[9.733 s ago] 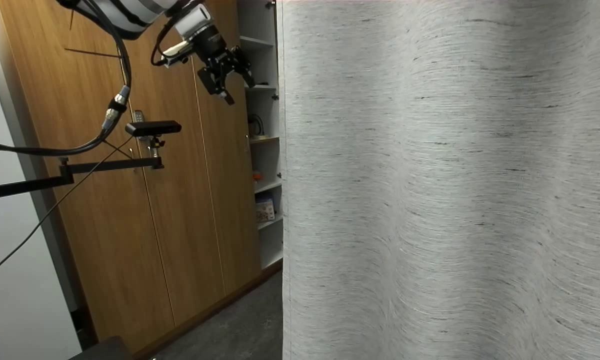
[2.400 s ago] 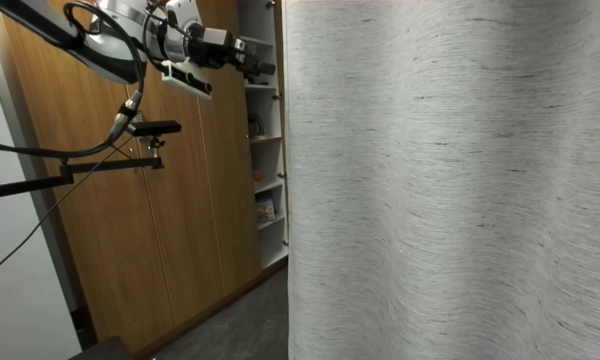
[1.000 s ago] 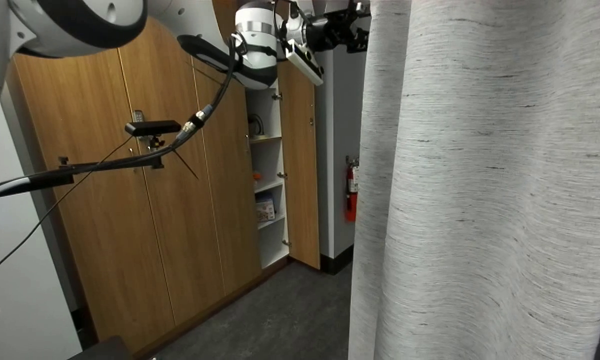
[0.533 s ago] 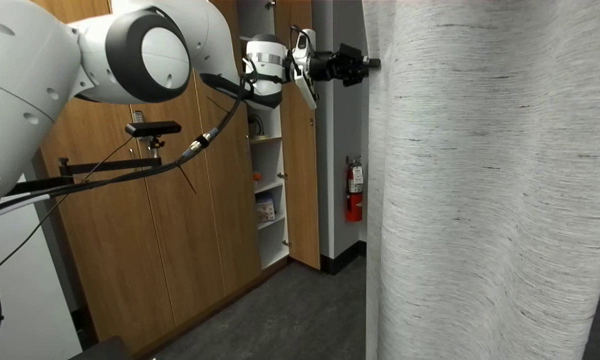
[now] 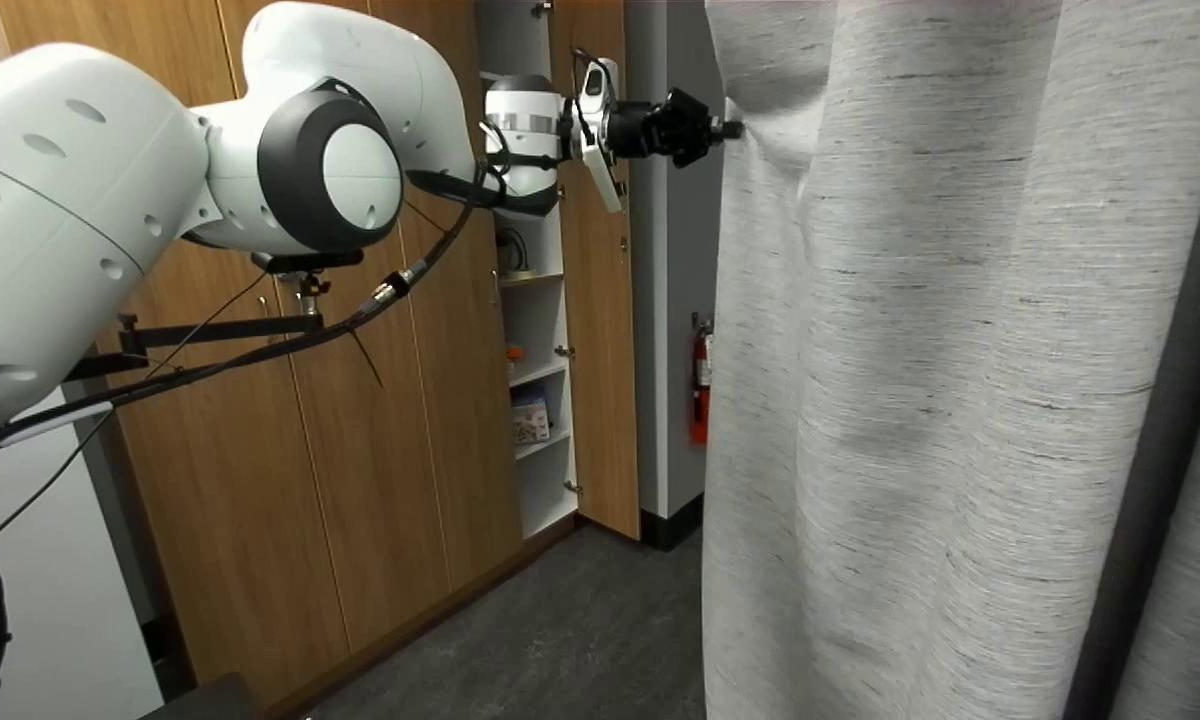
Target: Close the curtain
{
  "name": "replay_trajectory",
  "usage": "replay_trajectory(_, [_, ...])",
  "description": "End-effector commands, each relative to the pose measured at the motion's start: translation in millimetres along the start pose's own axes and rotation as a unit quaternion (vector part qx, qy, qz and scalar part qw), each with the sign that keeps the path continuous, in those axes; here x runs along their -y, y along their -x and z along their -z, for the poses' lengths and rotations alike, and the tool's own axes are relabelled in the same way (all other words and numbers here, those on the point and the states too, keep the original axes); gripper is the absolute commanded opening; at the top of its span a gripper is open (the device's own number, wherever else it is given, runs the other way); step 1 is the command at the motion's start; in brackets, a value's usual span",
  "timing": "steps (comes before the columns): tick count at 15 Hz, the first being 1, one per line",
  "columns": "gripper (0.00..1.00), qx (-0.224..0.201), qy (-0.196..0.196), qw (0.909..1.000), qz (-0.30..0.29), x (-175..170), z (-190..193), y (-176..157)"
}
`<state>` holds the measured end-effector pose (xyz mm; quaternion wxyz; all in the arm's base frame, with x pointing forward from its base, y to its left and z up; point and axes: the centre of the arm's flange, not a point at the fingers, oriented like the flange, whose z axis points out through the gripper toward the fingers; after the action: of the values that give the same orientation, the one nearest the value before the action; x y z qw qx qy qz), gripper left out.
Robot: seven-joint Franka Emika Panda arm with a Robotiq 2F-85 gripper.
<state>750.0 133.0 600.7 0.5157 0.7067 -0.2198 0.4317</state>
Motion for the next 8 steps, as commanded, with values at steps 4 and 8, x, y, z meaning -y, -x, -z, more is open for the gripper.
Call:
replay_trajectory(4, [0.01, -0.053, -0.055, 0.9963, 0.04, -52, 67, -37])
replay_trajectory(8, [0.01, -0.105, -0.106, 0.9844, 0.093, -52, 109, -43])
